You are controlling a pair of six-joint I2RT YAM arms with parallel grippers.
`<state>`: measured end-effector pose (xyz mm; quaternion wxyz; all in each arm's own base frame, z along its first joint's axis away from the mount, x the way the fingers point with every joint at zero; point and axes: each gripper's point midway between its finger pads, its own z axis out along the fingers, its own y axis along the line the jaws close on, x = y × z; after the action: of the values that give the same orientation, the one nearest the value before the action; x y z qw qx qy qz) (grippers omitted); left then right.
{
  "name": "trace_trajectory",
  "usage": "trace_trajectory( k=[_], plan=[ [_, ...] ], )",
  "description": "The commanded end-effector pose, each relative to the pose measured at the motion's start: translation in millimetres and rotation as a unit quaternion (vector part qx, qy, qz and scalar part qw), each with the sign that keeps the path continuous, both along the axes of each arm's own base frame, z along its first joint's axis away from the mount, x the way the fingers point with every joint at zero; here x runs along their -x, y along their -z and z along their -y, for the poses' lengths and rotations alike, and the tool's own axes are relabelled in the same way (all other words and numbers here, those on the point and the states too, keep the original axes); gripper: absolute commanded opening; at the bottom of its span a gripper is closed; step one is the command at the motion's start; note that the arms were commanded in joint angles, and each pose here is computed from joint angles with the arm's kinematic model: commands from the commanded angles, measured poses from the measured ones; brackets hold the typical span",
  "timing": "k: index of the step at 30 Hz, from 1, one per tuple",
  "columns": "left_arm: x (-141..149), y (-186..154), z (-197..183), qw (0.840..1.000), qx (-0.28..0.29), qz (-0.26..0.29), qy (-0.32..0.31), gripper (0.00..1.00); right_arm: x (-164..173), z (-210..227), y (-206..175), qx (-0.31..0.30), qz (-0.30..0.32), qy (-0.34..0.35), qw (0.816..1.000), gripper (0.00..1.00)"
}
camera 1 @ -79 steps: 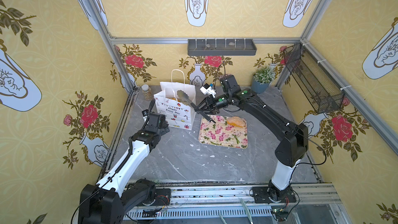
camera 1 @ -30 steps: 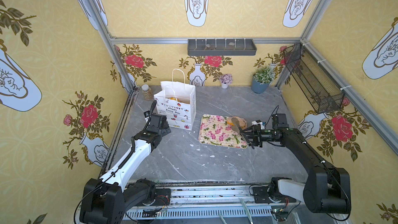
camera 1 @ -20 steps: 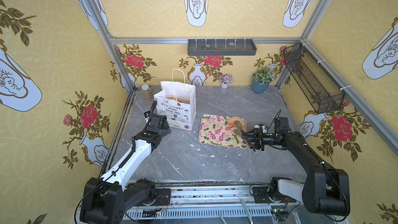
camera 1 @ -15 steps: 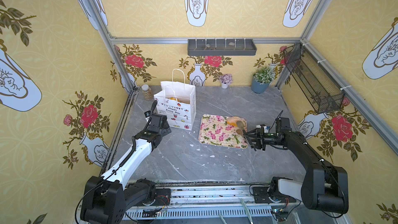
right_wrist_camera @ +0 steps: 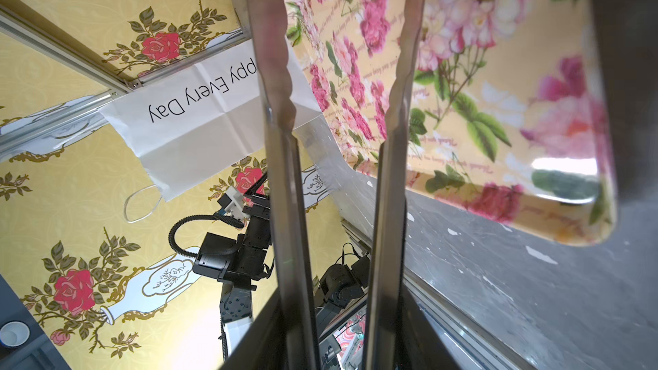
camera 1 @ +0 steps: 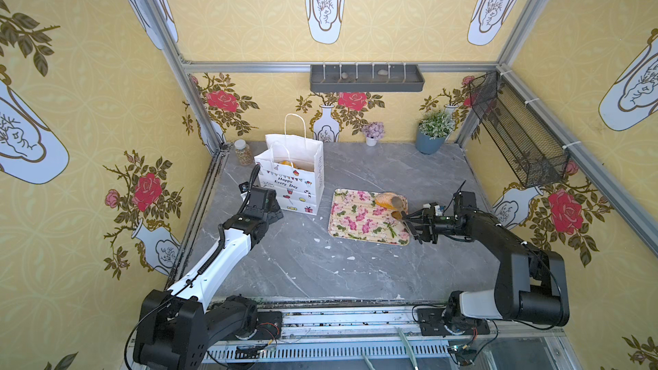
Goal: Pack bread into a paper bag
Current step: Pick up the fake bread from the plate.
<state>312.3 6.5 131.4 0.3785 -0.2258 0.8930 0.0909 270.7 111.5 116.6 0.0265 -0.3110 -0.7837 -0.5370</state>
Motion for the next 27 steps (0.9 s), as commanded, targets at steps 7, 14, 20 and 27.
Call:
trace_trajectory(
  k=[7, 14, 20, 27],
  plan=[
    [-0.1, -1.8, -2.1, 1.000, -0.002, 0.003, -0.008, 0.99, -12.4, 2.4, 6.6, 0.004, 0.015, 0.000, 1.000, 0.39],
    [-1.0, -1.6, -1.9, 1.000, -0.001, 0.002, -0.008, 0.99, -12.5, 4.7, 9.1, 0.012, 0.010, 0.004, 1.000, 0.25],
    [-0.7, -1.4, -1.6, 1.000, 0.000, 0.003, -0.008, 0.99, -8.1, 4.9, 4.4, 0.022, 0.012, -0.003, 1.000, 0.12],
    [-0.4, -1.6, -1.2, 1.000, 0.004, 0.005, -0.008, 0.99, -4.7, 3.0, -13.6, 0.029, 0.026, -0.007, 0.999, 0.05]
  ],
)
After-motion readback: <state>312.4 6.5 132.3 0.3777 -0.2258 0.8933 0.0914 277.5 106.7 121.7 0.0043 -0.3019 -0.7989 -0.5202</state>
